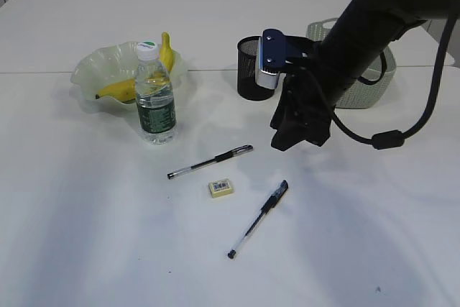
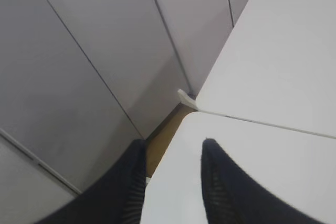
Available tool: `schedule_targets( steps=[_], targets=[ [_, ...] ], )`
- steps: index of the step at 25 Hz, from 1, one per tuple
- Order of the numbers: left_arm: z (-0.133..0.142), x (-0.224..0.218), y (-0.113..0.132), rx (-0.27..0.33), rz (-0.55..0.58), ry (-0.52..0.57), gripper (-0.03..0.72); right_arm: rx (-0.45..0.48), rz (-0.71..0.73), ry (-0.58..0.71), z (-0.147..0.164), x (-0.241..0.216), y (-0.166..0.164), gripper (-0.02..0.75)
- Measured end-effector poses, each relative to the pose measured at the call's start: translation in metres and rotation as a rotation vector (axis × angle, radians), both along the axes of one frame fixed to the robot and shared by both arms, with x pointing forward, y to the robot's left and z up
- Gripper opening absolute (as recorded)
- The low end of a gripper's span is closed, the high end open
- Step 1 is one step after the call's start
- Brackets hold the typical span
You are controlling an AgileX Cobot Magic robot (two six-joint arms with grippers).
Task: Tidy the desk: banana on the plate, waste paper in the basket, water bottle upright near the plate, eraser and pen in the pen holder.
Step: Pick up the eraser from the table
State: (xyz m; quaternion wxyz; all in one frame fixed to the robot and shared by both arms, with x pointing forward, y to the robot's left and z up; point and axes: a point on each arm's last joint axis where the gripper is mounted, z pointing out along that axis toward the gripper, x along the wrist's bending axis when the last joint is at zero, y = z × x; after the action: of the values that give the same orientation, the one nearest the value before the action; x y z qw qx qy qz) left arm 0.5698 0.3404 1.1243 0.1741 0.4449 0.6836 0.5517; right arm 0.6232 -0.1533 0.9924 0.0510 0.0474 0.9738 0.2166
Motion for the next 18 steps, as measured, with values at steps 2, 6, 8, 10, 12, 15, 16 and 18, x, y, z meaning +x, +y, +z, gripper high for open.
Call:
schedule_targets(
  steps=[2, 6, 8, 10, 12, 15, 16, 18],
  targets=[
    [0.000, -0.001, 0.001, 0.005, 0.020, 0.008, 0.244, -0.004, 0.013, -0.016, -0.001, 0.000, 0.003, 0.316],
    [0.000, -0.002, 0.002, 0.012, 0.032, 0.016, 0.244, -0.003, 0.025, -0.014, -0.010, 0.002, 0.010, 0.321],
    [0.000, -0.002, 0.003, 0.013, 0.034, 0.018, 0.244, 0.021, 0.019, -0.004, -0.011, 0.001, 0.013, 0.321],
    [0.000, -0.002, 0.003, 0.013, 0.034, 0.018, 0.244, 0.062, 0.001, 0.004, -0.009, 0.001, 0.017, 0.321],
    [0.000, -0.002, 0.003, 0.013, 0.034, 0.018, 0.244, 0.104, -0.018, 0.015, -0.007, 0.001, 0.020, 0.321],
    [0.000, -0.003, 0.003, 0.014, 0.036, 0.018, 0.244, 0.182, -0.056, 0.033, -0.004, 0.002, 0.025, 0.321],
    [0.000, -0.003, 0.003, 0.014, 0.036, 0.018, 0.244, 0.208, -0.068, 0.041, -0.002, 0.002, 0.027, 0.321],
    [0.000, -0.003, 0.003, 0.014, 0.036, 0.018, 0.244, 0.239, -0.082, 0.049, -0.001, 0.002, 0.029, 0.321]
  ],
)
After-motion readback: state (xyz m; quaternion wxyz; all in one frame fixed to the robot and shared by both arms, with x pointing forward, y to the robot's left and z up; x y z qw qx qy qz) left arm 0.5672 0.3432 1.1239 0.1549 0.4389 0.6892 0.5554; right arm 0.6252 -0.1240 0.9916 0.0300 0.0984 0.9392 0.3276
